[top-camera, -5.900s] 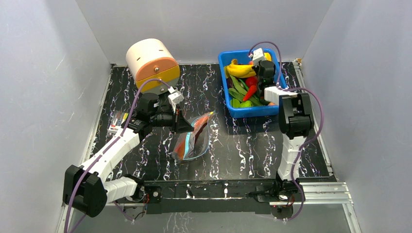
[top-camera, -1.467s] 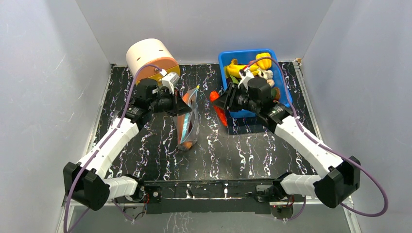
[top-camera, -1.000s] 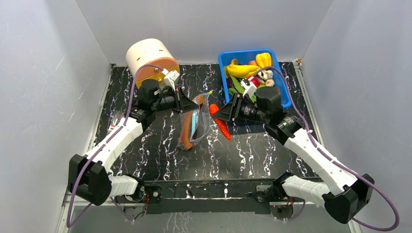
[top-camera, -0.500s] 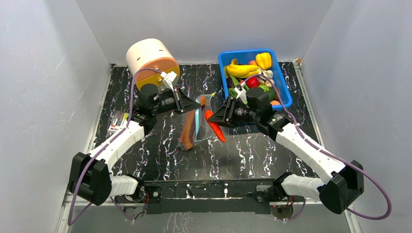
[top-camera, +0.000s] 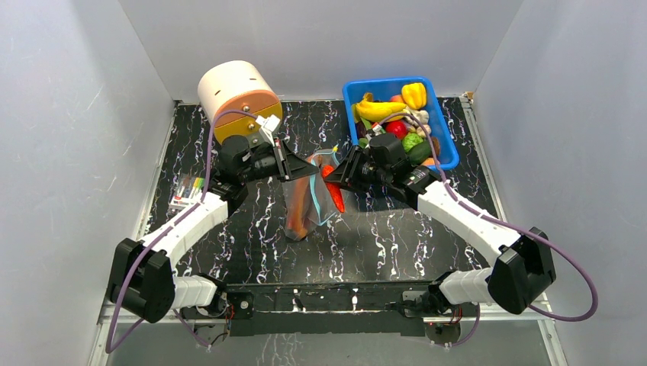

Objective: Place the food in the zip-top bag and seal the zipper
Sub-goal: Place the fake vegetable in the zipper food storage bag.

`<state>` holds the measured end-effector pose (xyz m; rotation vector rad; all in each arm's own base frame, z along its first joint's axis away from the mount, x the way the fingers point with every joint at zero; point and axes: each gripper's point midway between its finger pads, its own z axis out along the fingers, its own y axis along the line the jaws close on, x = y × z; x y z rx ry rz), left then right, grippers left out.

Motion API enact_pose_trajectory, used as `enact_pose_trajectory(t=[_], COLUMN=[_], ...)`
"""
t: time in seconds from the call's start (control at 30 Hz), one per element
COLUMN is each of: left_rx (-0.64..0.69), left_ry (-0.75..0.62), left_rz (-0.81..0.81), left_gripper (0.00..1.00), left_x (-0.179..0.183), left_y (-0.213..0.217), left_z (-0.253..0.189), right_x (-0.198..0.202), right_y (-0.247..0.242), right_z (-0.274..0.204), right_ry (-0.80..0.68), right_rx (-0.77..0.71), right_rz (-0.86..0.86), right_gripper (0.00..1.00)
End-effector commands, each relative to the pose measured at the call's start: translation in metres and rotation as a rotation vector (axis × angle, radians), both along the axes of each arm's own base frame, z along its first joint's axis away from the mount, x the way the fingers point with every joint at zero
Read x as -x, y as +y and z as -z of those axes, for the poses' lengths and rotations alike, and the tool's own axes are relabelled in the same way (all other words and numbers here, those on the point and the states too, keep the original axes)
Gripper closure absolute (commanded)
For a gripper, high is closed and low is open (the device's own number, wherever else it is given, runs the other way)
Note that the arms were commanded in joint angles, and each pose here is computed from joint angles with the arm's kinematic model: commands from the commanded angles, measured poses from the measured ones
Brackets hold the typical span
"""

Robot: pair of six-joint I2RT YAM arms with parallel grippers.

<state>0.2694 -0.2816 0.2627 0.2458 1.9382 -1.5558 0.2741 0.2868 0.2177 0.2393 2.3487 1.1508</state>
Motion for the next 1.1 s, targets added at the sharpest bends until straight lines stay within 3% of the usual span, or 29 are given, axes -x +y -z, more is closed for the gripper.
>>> enact_pose_trajectory(t=[0.0, 0.33, 0.6, 0.9, 1.07], left_rx=[0.030, -0.080, -0.111, -0.117, -0.120], left_ry=[-0.069, -0.090, -0.094, -0.100, -0.097], left_rz=[0.030, -0.004, 0.000, -0.009, -0.021], left_gripper=[1.00, 1.00, 1.00, 1.00, 1.00], left_x=[0.013, 0.007, 0.007, 0.004, 0.002], left_y=[0.001, 0.008, 0.009, 0.009, 0.010], left_z=[-0.018, -0.003, -0.003, -0.008, -0.009], right_x=[-0.020, -0.010, 0.010, 0.017, 0.025], right_y=[0.004, -0.004, -0.020, -0.054, -0.031], right_z=[-0.028, -0.044, -0.065, -0.035, -0.028], right_ry=[-0.105, -0.197, -0.249, -0.209, -0.195], right_rx=[-0.040, -0.006, 0.046, 0.245, 0.155], right_rz=[0.066, 0.012, -0.030, 0.014, -0.096], right_gripper=[0.72, 0.44, 0.46, 0.47, 0.47])
